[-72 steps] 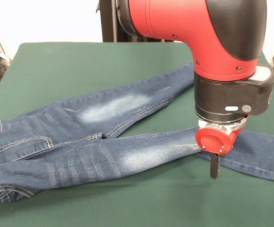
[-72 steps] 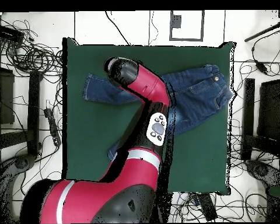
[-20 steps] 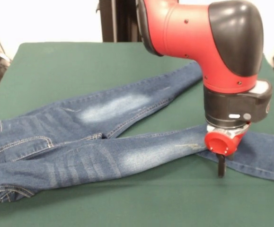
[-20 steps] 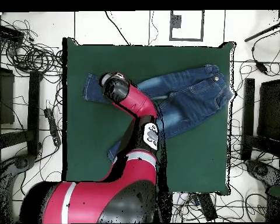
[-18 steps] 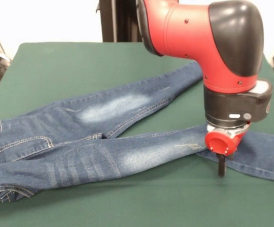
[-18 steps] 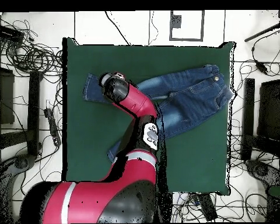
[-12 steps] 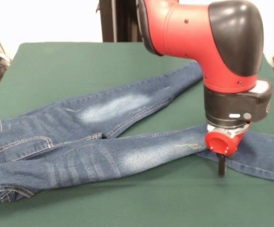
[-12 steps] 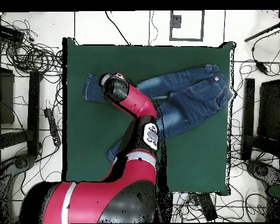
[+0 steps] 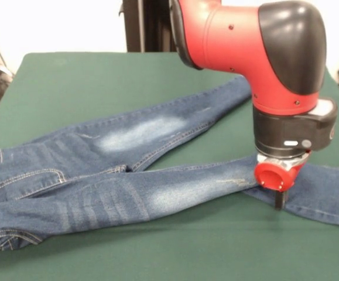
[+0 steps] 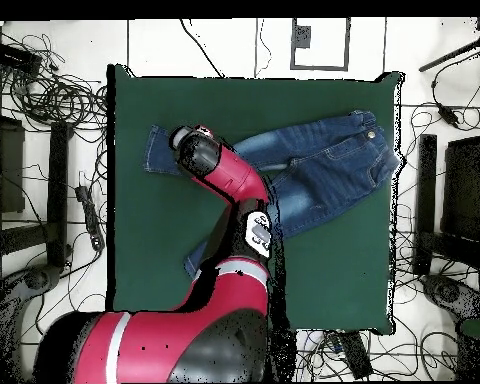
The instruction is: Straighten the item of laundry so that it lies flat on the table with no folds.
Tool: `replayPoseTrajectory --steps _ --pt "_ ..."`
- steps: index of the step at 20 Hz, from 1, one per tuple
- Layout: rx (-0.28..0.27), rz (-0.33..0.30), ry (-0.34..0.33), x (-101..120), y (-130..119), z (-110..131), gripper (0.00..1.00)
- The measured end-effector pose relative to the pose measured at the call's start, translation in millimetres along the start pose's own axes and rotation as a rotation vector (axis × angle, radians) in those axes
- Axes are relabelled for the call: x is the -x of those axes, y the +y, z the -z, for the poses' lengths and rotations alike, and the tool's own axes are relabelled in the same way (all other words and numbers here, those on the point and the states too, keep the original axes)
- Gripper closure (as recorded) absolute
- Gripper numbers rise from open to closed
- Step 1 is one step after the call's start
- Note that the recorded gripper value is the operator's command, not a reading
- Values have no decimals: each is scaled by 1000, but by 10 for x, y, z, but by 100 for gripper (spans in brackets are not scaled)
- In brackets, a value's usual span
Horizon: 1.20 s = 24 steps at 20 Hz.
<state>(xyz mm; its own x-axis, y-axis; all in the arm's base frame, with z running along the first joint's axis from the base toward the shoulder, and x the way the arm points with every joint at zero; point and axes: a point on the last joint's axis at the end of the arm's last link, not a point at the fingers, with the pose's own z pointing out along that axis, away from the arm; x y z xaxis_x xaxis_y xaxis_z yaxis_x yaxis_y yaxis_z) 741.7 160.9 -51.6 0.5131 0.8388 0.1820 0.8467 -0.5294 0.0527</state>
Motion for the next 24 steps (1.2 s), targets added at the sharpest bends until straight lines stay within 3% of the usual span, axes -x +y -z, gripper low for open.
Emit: replayPoseTrajectory --steps 7,12,16,24 --pt "-15 -15 20 19 20 -1 100" --pt "-13 9 12 11 -10 5 100" --pt "-2 50 -10 -8 -63 13 100" --pt "71 183 -101 -49 -79 37 100"
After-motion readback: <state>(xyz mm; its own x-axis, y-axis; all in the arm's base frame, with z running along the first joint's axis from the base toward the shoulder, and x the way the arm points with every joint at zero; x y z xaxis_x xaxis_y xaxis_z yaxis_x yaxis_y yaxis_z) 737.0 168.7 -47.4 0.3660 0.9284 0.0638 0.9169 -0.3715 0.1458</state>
